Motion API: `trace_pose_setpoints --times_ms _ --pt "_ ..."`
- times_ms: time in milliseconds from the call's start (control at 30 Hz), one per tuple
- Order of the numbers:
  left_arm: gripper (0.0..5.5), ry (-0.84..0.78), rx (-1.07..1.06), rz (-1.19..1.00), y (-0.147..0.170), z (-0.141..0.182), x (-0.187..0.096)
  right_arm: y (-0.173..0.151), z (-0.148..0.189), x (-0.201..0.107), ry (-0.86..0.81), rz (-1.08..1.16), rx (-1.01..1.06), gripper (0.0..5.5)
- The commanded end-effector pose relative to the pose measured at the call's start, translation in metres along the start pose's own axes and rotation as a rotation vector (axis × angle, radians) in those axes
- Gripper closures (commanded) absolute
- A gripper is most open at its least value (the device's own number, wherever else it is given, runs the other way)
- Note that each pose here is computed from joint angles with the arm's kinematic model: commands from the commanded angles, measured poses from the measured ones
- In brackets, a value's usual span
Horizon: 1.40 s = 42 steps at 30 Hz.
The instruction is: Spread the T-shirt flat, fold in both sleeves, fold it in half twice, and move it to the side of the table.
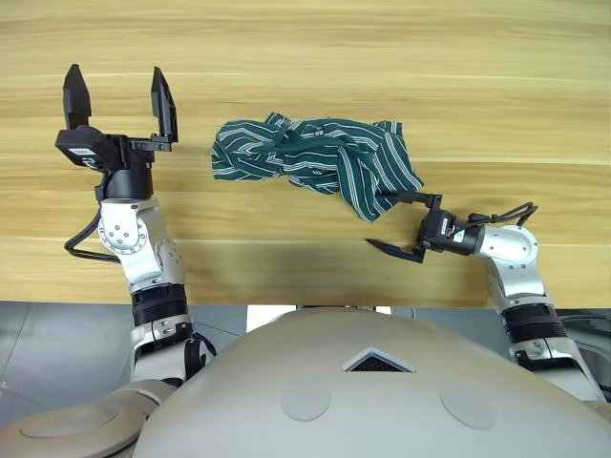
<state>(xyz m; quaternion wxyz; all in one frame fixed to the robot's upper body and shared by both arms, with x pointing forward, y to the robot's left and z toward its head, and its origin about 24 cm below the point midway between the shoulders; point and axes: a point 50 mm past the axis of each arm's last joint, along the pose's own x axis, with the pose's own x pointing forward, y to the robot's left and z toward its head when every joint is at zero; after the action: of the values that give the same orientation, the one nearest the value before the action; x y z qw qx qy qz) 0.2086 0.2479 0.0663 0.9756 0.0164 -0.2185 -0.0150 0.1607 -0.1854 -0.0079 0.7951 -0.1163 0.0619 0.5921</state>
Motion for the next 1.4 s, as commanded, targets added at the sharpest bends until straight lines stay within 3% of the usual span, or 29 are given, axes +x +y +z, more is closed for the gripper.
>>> trace_pose_setpoints --times_ms 33,167,433,1000,1067,1267,1400 --pt "0.10 0.000 -0.001 -0.001 0.001 0.002 0.000 0.005 -0.002 0.006 0.011 0.038 0.009 0.98" --pt "0.10 0.000 0.000 -0.001 0.001 0.003 -0.001 0.002 0.001 0.012 0.005 0.023 -0.009 0.98" --pt "0.10 0.001 -0.001 0.005 0.002 0.003 -0.003 -0.006 -0.009 0.022 0.152 -0.072 -0.020 2.25" --pt "0.10 0.005 -0.003 -0.001 0.002 0.003 -0.003 -0.018 -0.002 0.018 0.133 -0.148 -0.044 5.20" --pt "0.10 0.011 -0.003 -0.003 0.002 0.001 -0.004 -0.025 0.005 0.016 0.108 -0.177 -0.061 5.49" --pt "0.10 0.063 -0.010 -0.029 0.004 -0.013 -0.007 -0.068 0.074 0.002 -0.095 -0.253 -0.147 5.49" --pt "0.10 0.109 -0.024 -0.084 0.002 -0.028 -0.012 -0.084 0.108 -0.002 -0.128 -0.243 -0.214 5.49"
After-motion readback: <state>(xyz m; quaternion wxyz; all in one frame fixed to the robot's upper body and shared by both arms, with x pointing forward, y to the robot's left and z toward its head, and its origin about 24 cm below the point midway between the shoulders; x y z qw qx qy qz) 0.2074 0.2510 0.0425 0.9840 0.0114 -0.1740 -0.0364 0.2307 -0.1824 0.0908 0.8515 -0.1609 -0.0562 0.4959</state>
